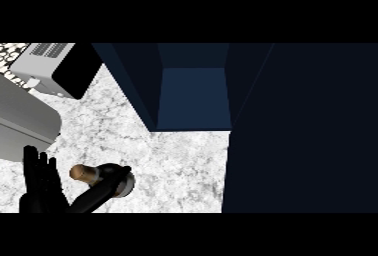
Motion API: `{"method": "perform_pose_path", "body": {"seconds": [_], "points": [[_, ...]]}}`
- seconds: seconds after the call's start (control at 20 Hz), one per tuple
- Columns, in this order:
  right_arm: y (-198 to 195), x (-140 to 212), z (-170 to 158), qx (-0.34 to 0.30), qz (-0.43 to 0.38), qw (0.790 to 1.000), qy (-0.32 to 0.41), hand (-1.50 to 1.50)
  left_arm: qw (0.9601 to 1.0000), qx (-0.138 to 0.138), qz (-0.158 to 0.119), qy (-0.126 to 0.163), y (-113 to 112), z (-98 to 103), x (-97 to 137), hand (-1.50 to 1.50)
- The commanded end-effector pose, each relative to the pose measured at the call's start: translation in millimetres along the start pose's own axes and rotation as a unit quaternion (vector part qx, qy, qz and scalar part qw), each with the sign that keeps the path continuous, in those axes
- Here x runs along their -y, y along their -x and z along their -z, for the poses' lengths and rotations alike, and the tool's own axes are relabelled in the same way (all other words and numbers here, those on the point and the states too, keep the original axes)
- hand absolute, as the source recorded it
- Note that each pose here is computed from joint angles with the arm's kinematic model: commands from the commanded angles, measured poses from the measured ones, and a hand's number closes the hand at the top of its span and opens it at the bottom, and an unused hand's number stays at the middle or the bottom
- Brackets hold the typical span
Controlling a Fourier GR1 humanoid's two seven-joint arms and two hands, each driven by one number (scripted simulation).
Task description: Pick up the wine, place it into the cabinet and close the cabinet
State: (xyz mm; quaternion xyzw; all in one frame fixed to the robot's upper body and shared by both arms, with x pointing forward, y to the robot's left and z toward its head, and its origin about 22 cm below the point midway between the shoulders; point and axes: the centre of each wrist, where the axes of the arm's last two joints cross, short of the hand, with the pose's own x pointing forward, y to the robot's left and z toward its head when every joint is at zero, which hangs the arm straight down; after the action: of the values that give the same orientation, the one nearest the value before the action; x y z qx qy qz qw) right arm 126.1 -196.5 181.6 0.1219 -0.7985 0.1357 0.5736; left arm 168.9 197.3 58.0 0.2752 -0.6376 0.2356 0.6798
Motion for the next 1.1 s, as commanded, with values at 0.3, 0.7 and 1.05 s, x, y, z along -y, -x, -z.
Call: {"method": "perform_pose_path", "body": {"seconds": [0.3,0.7,1.05], "points": [[-48,-6,-38,0.041,0.027,0.999,-0.015,-1.5,0.9995,-0.031,-0.004,0.007,46,12,-15,-1.5],[-44,-5,-33,0.043,0.018,0.999,-0.02,-1.5,0.9981,-0.04,-0.024,0.039,100,12,-13,-1.5],[-58,-9,-46,0.043,0.027,0.999,-0.018,-1.5,0.9974,-0.052,-0.028,0.04,126,10,-17,-1.5]]}}
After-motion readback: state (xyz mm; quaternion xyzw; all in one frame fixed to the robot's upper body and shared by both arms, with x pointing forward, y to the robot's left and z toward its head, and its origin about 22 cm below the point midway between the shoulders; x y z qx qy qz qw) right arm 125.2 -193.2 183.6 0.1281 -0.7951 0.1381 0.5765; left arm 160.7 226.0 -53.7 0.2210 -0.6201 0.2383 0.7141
